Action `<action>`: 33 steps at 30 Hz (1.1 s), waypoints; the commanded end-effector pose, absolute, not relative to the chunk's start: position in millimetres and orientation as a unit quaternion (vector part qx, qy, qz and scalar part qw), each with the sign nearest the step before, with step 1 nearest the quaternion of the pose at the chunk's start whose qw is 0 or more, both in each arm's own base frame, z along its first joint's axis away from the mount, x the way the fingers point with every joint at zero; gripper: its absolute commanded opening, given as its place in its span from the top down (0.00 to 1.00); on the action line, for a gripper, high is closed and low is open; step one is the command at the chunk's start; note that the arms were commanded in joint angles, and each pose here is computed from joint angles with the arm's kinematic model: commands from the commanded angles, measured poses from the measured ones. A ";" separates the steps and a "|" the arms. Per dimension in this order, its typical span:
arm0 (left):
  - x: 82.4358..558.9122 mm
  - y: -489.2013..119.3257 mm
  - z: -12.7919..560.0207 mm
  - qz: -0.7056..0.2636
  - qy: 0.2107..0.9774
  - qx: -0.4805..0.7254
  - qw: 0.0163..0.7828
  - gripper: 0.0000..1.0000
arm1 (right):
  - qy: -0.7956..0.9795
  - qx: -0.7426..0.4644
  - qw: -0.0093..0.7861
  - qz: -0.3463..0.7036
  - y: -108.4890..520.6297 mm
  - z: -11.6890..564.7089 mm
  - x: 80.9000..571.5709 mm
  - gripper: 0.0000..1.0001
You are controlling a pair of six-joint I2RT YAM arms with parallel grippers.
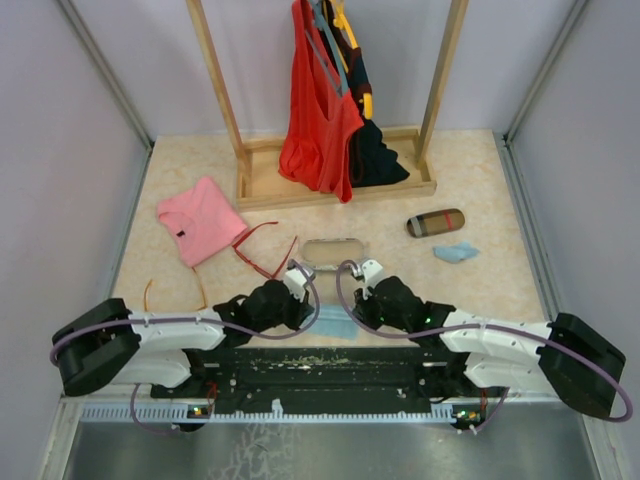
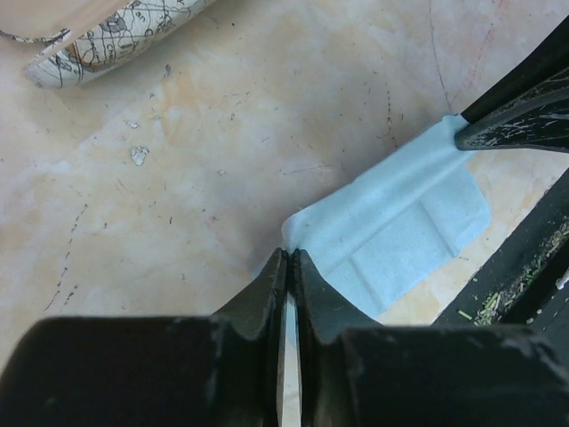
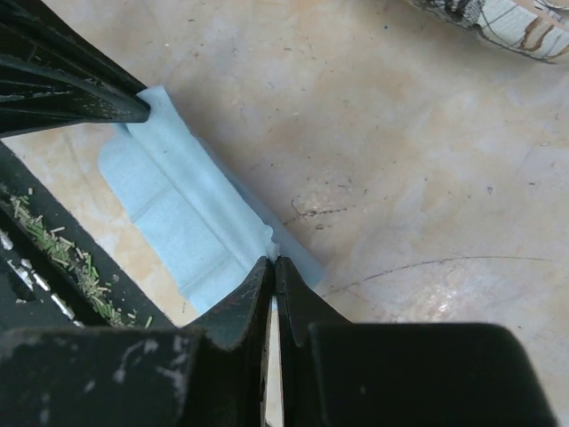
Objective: Organize the sunglasses
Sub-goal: Fold the glasses cleaning cloth at the center of the board.
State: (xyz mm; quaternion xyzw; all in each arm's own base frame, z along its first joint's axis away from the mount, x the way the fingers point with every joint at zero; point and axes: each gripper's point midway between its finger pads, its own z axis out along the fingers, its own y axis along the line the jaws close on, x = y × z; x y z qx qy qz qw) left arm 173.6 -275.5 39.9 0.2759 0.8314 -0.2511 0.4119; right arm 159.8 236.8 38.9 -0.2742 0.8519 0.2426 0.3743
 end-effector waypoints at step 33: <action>139.0 -250.7 49.0 -0.339 0.841 0.177 0.382 0.60 | 0.852 -0.268 0.306 0.331 250.6 52.6 115.4 0.73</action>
